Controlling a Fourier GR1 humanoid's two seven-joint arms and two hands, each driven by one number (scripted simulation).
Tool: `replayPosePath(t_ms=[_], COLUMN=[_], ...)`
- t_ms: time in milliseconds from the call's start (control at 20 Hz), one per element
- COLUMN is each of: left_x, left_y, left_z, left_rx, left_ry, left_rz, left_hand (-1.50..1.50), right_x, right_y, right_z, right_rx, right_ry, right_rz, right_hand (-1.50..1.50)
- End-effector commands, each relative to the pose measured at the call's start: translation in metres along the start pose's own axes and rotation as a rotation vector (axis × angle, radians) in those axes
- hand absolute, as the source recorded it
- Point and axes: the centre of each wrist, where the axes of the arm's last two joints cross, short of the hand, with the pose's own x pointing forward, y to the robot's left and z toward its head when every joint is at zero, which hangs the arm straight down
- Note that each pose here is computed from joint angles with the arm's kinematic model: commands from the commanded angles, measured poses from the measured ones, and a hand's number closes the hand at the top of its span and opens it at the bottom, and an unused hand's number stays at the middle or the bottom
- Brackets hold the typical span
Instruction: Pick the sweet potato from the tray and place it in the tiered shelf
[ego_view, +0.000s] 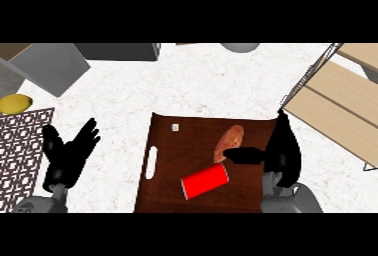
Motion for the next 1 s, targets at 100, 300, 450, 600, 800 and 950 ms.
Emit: replayPosePath(t_ms=[100,300,450,600,800,950], left_x=[0.002,-0.01,-0.006,-0.005,0.002,-0.007], left_y=[-0.006,-0.007,0.011,0.001,0.008,-0.003], left_z=[-0.007,-0.002,-0.007,0.002,-0.006,-0.001], left_rx=[0.008,0.014,0.003,-0.001,0.006,-0.017], left_ry=[0.006,0.003,0.007,0.014,0.005,-0.001], left_rz=[0.01,0.003,0.004,0.002,0.006,0.01], left_hand=[0.0,0.0,0.0,0.0,0.0,0.0], right_x=[0.013,0.001,0.002,0.011,0.006,-0.006], right_y=[0.014,0.031,0.033,0.036,0.043,0.054], right_z=[-0.011,-0.012,-0.018,-0.025,-0.024,-0.036], right_rx=[-0.013,-0.026,-0.026,-0.026,-0.032,-0.039], right_ry=[0.243,0.26,0.279,0.282,0.284,0.344], right_rz=[0.011,0.057,0.053,0.065,0.084,0.127], right_hand=[-1.5,-1.5,-1.5,-1.5,-1.5,-1.5])
